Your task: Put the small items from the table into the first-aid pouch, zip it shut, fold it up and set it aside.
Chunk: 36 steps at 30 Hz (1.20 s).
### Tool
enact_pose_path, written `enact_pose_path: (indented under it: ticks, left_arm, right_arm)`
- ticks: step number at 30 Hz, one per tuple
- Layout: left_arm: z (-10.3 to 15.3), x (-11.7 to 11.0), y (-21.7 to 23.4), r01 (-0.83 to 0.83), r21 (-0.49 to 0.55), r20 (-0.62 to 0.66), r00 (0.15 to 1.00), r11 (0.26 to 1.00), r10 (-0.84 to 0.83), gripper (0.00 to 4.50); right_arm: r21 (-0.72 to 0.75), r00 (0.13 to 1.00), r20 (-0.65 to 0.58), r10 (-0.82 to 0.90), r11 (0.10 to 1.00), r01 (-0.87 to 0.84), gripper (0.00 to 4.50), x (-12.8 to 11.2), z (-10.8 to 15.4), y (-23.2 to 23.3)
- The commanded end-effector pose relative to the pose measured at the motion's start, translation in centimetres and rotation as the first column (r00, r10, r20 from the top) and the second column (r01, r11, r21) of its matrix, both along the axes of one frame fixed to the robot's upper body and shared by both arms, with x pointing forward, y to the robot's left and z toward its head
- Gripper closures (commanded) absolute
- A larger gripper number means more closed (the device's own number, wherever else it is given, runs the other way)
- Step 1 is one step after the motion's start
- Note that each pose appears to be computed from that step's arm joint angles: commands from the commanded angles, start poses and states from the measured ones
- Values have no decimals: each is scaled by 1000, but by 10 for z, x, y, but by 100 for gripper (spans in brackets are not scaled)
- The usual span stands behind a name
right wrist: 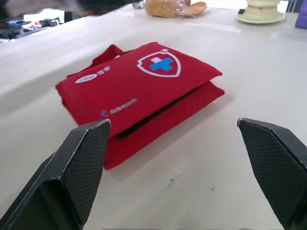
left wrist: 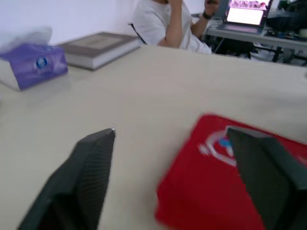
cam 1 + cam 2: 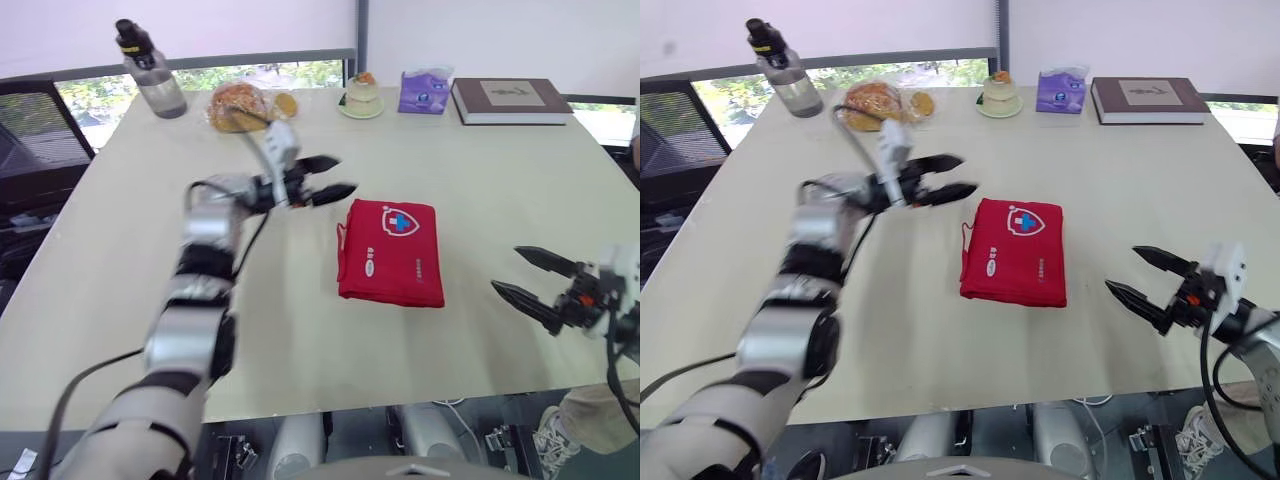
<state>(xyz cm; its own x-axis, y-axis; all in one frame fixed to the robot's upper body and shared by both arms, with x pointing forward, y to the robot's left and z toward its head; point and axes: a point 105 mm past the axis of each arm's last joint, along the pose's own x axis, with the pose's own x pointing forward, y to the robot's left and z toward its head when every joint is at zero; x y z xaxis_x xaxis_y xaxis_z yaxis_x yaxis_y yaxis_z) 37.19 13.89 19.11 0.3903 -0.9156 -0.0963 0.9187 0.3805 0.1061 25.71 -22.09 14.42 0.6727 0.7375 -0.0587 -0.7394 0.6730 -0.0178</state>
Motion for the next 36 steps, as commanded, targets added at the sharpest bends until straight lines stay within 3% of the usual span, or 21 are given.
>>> enact_pose_path:
  ticks: [1, 9, 17, 18, 20, 21, 22, 24, 25, 29, 32, 36]
  left_arm:
    - [27, -38, -4, 124, 56, 57, 990, 991, -127, 4]
    - [19, -104, 23, 227, 289, -6, 972, 930, -236, 4]
    - [32, -113, 11, 207, 226, 31, 975, 952, -219, 4]
    - [34, -114, 10, 203, 218, 37, 976, 955, -216, 0]
    - [36, -116, 8, 198, 213, 44, 976, 957, -212, 0]
    - [36, -116, 8, 194, 211, 49, 977, 958, -209, 0]
    - [37, -115, 7, 188, 207, 55, 978, 960, -203, 0]
    - [39, -115, 7, 178, 201, 63, 979, 963, -194, 0]
    - [41, -114, 6, 173, 197, 70, 979, 965, -189, 0]
    - [50, -111, -1, 176, 167, 90, 977, 970, -193, 0]
    - [57, -105, -4, 162, 156, 118, 976, 974, -181, 0]
    - [72, -89, -14, 117, 116, 171, 976, 986, -136, 0]
  right_arm:
    - [-20, 1000, -6, -13, 1000, 13, 0, 14, 4, 6]
    - [-23, 970, -241, 45, 998, -52, 0, 45, -13, 38]
    - [-55, 837, -539, 93, 988, -145, 0, 54, -60, 63]
    - [-49, 821, -564, 92, 988, -145, 38, 55, -63, 65]
    - [29, 795, -588, 151, 986, -166, 71, 52, -58, 75]
    - [69, 782, -597, 180, 982, -174, 111, 50, -55, 79]
    - [105, 774, -600, 203, 979, -175, 187, 49, -51, 83]
    - [168, 768, -597, 233, 972, -164, 245, 48, -44, 87]
    - [193, 768, -595, 236, 970, -149, 313, 49, -41, 88]
    - [311, 814, -542, 210, 950, -38, 435, 61, -21, 85]
    - [376, 864, -485, 134, 924, 68, 448, 78, -2, 78]
    - [294, 870, -417, -264, 866, 404, 448, 123, 0, 33]
